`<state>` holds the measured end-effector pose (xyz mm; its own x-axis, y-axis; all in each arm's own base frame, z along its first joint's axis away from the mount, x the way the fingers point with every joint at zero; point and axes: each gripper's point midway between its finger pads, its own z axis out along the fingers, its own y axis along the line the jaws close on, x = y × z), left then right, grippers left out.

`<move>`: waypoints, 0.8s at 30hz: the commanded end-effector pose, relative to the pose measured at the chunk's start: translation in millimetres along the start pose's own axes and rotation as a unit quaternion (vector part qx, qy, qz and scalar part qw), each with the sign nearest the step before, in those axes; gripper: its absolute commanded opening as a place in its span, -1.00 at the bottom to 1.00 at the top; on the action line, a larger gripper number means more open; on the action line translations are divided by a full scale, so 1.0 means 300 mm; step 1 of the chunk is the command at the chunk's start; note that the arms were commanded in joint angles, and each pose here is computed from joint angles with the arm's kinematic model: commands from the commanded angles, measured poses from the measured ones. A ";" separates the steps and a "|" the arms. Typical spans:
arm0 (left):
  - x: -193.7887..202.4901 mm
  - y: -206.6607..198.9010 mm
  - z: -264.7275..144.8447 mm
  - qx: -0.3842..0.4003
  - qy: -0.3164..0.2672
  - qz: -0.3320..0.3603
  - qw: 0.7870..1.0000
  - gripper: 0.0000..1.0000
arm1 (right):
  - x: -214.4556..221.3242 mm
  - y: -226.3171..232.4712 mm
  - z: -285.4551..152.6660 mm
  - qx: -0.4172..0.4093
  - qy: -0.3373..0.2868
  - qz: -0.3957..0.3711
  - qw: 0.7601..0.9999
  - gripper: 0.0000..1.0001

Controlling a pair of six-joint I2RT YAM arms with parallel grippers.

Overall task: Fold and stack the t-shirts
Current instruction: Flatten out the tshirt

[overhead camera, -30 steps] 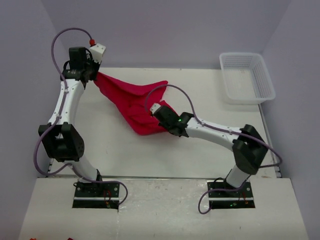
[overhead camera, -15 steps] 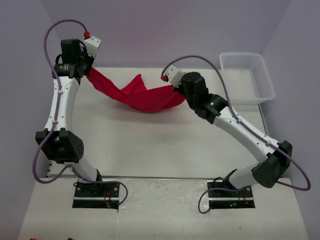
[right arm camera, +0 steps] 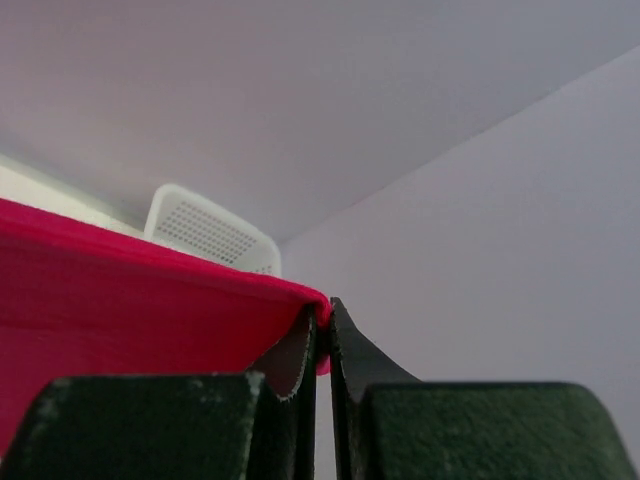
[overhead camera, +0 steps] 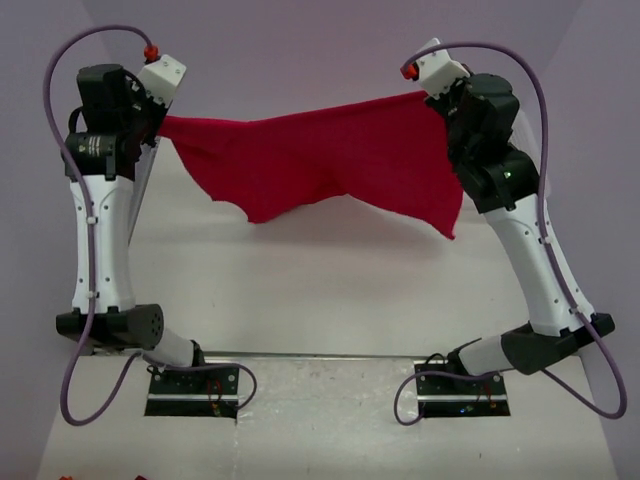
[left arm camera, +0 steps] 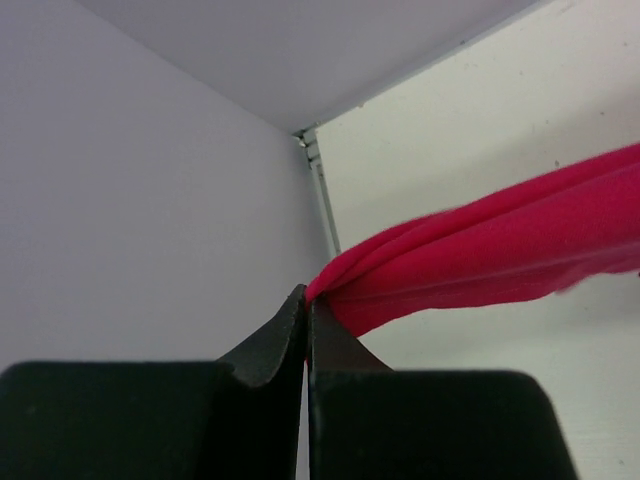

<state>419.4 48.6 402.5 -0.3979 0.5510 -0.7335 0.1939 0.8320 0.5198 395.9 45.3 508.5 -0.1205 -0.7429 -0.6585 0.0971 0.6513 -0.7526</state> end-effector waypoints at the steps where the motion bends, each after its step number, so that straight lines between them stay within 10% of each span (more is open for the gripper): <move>1: -0.065 0.134 -0.237 -0.096 -0.054 0.013 0.994 -1.00 | 0.041 -0.094 -0.066 0.032 0.026 -0.015 0.999 -1.00; 24: -0.205 0.345 -0.976 -0.296 -0.208 -0.030 0.932 -1.00 | 0.213 -0.450 -0.501 0.144 0.088 -0.020 0.985 -1.00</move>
<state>238.3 50.8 605.5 0.0488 0.5709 -0.8196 -0.1983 0.8097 0.5523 262.8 -29.1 563.8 -0.1542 -0.7379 -0.6570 0.2723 0.6075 -0.7462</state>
